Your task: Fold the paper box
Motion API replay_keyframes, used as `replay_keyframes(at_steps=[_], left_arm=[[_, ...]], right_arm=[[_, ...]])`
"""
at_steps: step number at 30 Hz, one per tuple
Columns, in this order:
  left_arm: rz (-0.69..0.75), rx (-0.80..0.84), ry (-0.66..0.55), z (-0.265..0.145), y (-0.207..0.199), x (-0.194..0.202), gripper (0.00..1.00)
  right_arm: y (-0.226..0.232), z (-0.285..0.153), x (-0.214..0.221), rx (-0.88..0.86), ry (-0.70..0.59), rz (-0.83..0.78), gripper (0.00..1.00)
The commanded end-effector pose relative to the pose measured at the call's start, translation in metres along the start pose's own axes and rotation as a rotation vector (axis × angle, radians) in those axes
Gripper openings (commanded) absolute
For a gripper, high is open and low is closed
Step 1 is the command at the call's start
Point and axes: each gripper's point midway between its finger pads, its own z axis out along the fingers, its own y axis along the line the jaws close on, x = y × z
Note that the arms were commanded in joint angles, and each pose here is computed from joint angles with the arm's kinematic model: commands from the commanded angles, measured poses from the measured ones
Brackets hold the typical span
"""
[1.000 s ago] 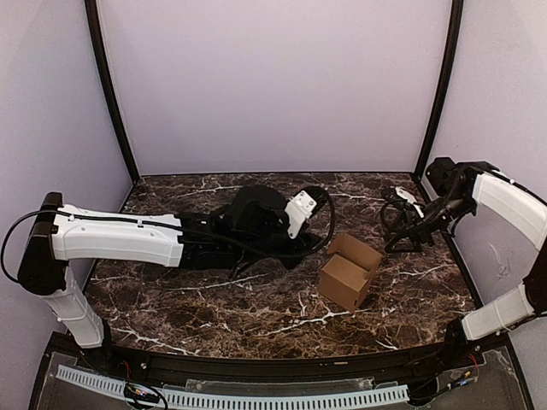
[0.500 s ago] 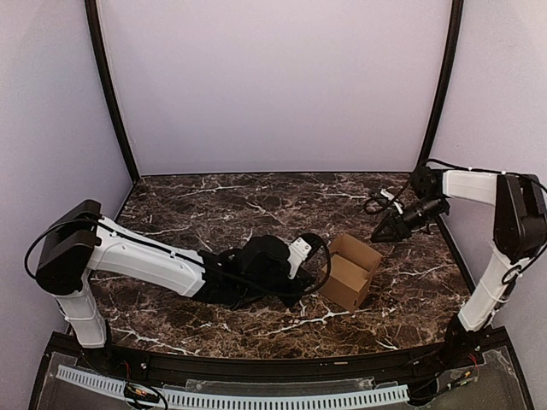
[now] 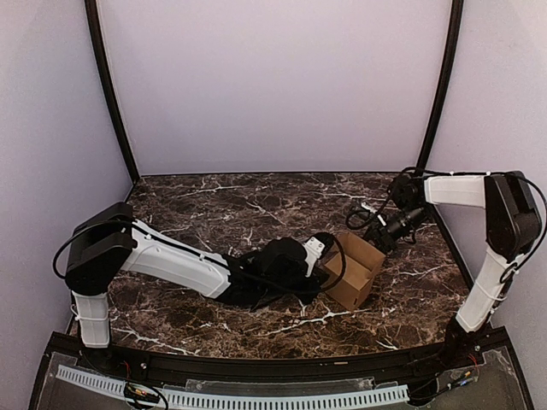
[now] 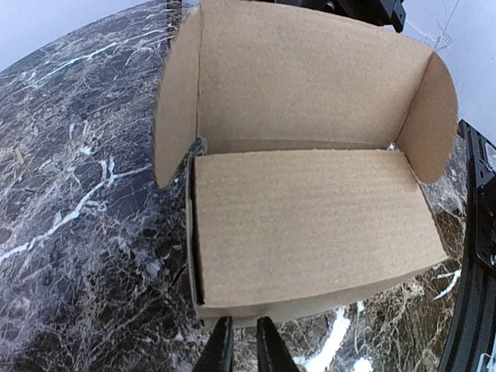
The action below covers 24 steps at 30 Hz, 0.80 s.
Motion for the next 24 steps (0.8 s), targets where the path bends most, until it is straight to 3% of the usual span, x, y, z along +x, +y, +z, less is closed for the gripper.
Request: replay_keyframes(at_steps=[1,13,20,24], left_arm=[[-0.016,0.012,-0.052,0.008,-0.006,-0.019,0.12],[0.002,0.029,-0.033,0.016,-0.011,-0.02,0.12],[0.052,0.052,0.016,-0.024,-0.008,-0.009,0.16],[0.135,0.024,0.033,-0.049,-0.004,-0.025,0.25]], right_arm=[[0.016,0.006,0.005,-0.089,0.005,0.03,0.29],[0.025,0.015,0.011,-0.121,0.033,0.041,0.29],[-0.002,-0.008,0.006,-0.018,0.018,0.054,0.3],[-0.014,-0.028,0.004,0.056,0.003,0.045,0.33]])
